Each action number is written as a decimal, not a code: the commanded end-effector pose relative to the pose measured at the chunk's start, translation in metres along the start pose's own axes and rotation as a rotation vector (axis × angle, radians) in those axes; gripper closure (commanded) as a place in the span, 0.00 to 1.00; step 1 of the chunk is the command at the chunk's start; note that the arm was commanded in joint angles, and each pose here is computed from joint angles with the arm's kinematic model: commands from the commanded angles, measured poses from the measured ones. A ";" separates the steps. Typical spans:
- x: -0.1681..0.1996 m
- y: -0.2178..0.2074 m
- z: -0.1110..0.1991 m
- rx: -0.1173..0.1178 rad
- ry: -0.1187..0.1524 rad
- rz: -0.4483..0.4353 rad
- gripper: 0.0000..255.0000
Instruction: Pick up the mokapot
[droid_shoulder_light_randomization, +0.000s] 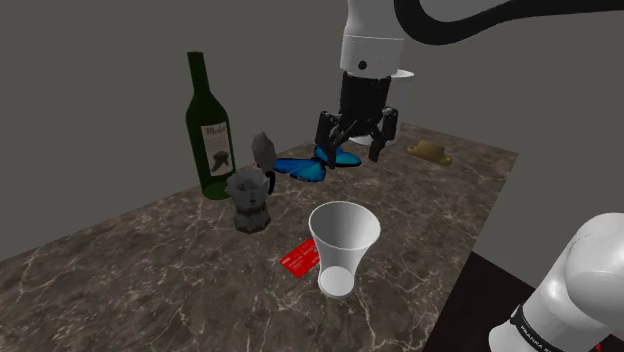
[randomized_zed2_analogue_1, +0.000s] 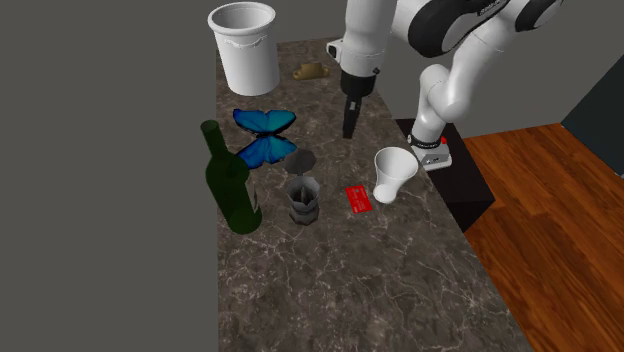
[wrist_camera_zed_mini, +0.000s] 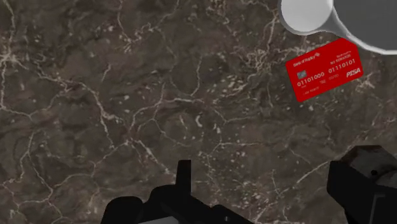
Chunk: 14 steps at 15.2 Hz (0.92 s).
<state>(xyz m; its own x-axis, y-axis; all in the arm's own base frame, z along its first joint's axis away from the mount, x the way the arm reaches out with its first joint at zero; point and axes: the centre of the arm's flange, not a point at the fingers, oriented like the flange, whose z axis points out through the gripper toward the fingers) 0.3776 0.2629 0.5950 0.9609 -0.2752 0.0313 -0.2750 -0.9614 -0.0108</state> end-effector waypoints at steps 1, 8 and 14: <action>0.003 -0.029 0.002 -0.003 -0.003 0.029 0.00; 0.021 -0.122 0.006 -0.019 -0.012 0.120 0.00; 0.044 -0.200 0.011 -0.033 -0.019 0.198 0.00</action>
<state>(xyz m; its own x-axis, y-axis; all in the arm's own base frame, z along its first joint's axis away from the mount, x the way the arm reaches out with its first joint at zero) 0.4668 0.4312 0.5910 0.8968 -0.4422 0.0123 -0.4424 -0.8967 0.0141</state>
